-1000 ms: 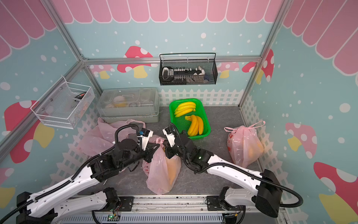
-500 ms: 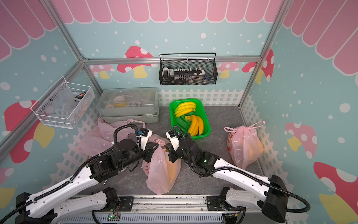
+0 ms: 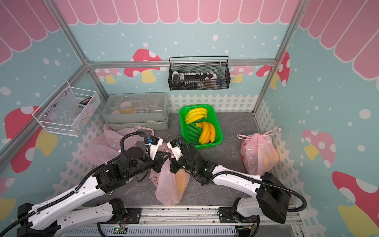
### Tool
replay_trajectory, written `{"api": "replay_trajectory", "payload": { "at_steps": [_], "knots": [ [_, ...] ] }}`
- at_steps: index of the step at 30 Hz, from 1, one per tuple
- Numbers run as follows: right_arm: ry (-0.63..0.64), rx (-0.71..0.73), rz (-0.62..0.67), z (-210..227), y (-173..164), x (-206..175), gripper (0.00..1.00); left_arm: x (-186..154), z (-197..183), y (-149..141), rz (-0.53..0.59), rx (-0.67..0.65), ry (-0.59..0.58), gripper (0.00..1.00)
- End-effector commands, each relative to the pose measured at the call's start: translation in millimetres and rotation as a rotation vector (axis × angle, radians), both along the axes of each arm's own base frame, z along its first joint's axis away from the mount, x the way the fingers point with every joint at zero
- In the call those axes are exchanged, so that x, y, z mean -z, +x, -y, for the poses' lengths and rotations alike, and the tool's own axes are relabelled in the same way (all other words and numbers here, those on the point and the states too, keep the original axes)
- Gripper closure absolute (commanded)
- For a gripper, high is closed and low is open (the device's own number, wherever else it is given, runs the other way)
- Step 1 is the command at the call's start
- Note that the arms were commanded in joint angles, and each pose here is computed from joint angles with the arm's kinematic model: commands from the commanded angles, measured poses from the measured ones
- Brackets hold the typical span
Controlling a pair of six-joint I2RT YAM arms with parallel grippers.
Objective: Place the banana into a plastic bag & tie a knot
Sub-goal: Tie the plastic bag at the center of the board.
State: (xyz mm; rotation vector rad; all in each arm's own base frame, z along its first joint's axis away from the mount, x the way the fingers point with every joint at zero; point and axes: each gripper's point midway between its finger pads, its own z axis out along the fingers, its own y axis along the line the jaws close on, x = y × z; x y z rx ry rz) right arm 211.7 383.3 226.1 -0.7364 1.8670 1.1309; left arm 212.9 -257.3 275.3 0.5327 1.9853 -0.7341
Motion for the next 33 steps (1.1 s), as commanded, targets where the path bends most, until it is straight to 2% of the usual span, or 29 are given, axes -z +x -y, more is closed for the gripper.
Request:
{"api": "replay_trajectory", "payload": {
  "at_steps": [1,8,16,21,27,33],
  "knots": [
    [0.212,-0.106,0.048,-20.4,-11.4,-39.7,1.00,-7.6,5.1,-9.1,0.003,0.043,-0.066,0.96],
    [0.391,-0.121,0.140,-19.9,-12.9,-73.6,1.00,-4.1,-11.2,-13.4,0.007,-0.001,-0.089,0.93],
    [0.412,-0.145,0.173,-18.9,-17.7,-82.3,1.00,-4.9,-15.6,-8.6,0.021,-0.022,-0.082,0.92],
    [0.438,-0.092,0.202,-5.3,-13.1,-90.9,1.00,-17.8,10.8,-4.7,0.021,0.067,-0.096,0.97],
    [0.472,0.067,0.249,35.0,12.6,-108.2,1.00,-40.1,43.3,-2.0,0.045,0.176,-0.131,0.98],
    [0.453,0.115,0.274,59.1,23.3,-112.4,1.00,-31.7,65.2,-1.1,0.005,0.238,-0.162,0.97]
  ]
}}
